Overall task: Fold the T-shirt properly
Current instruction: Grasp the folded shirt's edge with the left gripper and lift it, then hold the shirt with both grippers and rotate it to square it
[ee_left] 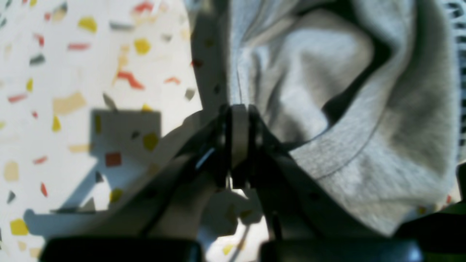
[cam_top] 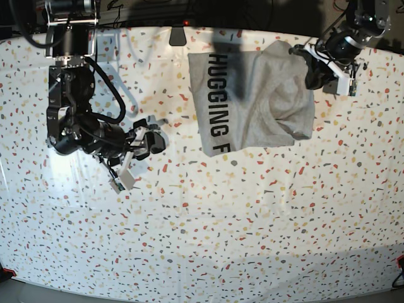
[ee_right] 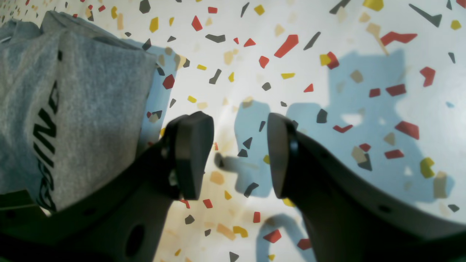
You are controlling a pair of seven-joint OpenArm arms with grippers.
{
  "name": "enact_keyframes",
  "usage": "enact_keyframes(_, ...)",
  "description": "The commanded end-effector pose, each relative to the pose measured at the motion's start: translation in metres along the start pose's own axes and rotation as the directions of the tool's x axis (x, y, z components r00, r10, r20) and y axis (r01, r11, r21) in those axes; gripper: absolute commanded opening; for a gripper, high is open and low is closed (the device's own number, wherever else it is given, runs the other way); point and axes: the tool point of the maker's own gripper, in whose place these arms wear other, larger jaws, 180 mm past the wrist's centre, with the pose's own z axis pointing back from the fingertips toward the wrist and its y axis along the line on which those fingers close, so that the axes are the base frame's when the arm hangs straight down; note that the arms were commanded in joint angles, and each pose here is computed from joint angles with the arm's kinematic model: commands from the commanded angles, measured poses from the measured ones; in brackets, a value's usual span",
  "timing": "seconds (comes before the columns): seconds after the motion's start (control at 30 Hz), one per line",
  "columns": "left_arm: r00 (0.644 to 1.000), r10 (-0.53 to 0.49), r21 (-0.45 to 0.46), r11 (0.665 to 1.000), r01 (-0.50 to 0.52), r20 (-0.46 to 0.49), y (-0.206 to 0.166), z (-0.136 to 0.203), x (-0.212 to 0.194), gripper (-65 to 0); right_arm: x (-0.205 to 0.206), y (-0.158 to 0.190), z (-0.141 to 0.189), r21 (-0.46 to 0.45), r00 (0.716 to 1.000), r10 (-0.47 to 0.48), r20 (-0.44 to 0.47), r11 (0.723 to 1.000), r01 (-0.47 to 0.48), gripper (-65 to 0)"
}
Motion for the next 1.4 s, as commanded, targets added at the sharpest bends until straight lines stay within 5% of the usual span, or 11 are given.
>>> enact_keyframes(0.0, 0.999, -0.01, -0.01, 1.0, 0.01, 0.049, -0.001, 0.003, 0.014, -65.0, 0.019, -0.002, 0.006, -0.005, 0.998, 0.024, 0.051, 1.0, -0.024, -36.4)
enact_keyframes(0.2, 0.987, -0.03, 0.089, 0.996, 0.016, 0.157, 0.034, 0.019, 0.042, -65.0, 0.019, -0.002, 0.006, -0.004, 0.998, 0.024, 0.051, 1.0, -0.024, -36.4)
enact_keyframes(0.47, 0.992, -0.104, 0.202, 0.975, 0.088, 0.071, 0.064, 0.03, 0.032, -65.0, 0.019, -0.002, 0.006, -0.004, 0.998, 0.024, 0.051, 1.0, -0.023, -36.4)
enact_keyframes(0.6, 0.992, -0.105, 0.202, 0.975, 0.088, 0.076, 0.064, 0.03, 0.033, -42.1, 0.018, -0.002, 0.006, -0.004, 0.999, 0.023, 0.048, 1.0, -0.023, -36.4)
enact_keyframes(0.67, 0.99, -0.108, 0.204, 0.975, 0.088, 0.091, 0.064, 0.03, 0.036, -39.9, 0.019, -0.001, 0.006, 0.004, 0.998, 0.02, 0.055, 1.0, -0.02, -36.4)
enact_keyframes(0.77, 0.982, -0.121, 0.208, 0.974, 0.089, 0.143, 0.067, 0.034, 0.048, -40.0, 0.032, 0.018, 0.006, 0.101, 0.993, -0.027, 0.119, 0.995, 0.015, -36.9)
enact_keyframes(0.87, 0.974, -0.072, 0.191, 0.981, 0.03, 0.217, 0.068, 0.042, 0.064, -42.0, 0.047, 0.039, 0.004, 0.19, 0.984, -0.057, 0.171, 0.982, 0.024, -49.2)
enact_keyframes(0.97, 0.972, -0.066, 0.18, 0.983, 0.025, 0.228, 0.068, 0.046, 0.069, -59.1, 0.06, 0.056, -0.005, 0.223, 0.981, -0.043, 0.188, 0.975, 0.0, -65.0)
enact_keyframes(1.0, 0.976, -0.062, 0.179, 0.984, 0.024, 0.211, 0.068, 0.046, 0.066, -65.0, 0.063, 0.062, -0.008, 0.228, 0.981, -0.034, 0.189, 0.974, -0.01, -65.0)
enact_keyframes(1.37, 0.995, 0.07, 0.213, 0.974, -0.082, 0.066, 0.097, 0.026, 0.004, -65.0, 0.069, 0.107, -0.034, 0.271, 0.986, 0.071, 0.151, 0.956, -0.11, -65.0)
